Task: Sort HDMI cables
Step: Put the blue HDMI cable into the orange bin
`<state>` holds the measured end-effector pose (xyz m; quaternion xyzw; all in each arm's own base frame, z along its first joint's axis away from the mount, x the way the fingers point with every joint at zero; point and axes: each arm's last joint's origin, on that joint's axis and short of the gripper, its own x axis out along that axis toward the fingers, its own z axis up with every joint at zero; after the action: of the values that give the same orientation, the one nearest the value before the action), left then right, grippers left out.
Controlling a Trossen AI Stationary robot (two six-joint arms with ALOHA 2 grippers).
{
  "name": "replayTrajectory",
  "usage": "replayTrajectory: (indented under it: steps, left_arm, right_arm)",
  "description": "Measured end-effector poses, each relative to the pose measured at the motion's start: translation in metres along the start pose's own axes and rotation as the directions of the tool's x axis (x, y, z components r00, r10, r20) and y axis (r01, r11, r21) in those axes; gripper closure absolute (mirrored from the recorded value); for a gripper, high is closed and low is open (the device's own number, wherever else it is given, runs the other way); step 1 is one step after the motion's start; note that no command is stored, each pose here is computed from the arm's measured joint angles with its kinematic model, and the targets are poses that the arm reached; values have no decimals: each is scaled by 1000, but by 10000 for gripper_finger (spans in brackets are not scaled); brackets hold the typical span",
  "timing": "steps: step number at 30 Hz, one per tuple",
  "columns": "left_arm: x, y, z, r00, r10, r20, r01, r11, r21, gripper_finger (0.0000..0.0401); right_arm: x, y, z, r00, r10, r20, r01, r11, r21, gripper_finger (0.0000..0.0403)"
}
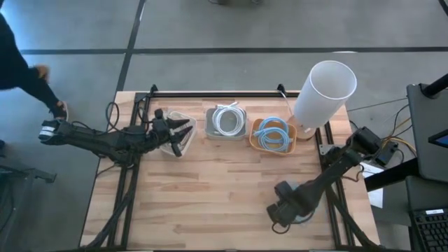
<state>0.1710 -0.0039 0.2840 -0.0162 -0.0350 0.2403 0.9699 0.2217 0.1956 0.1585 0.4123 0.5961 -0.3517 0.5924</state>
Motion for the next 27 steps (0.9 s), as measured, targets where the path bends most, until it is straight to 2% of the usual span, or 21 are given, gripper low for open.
replayTrajectory:
  steps: [3, 5, 9, 20, 27]
  left_arm:
    - [0, 0, 1, 1000, 8, 10, -8, 1000, 3, 261]
    - [0, 0, 1, 1000, 9, 12, -9, 1000, 2, 261]
    - [0, 0, 2, 1000, 10, 16, -10, 1000, 0, 261]
    - [0, 0, 2, 1000, 11, 15, -11, 1000, 0, 261]
    - [0, 0, 2, 1000, 11, 15, -11, 1000, 1, 261]
  right_arm:
    - [-13, 4, 12, 985, 79, 155, -70, 996, -64, 350]
    - [-22, 6, 24, 956, 127, 265, -97, 988, -121, 351]
    - [-35, 7, 50, 895, 152, 420, -68, 976, -209, 351]
    - [-70, 14, 124, 847, 152, 509, 88, 905, -416, 351]
    - [-94, 18, 162, 775, 120, 621, 216, 873, -438, 351]
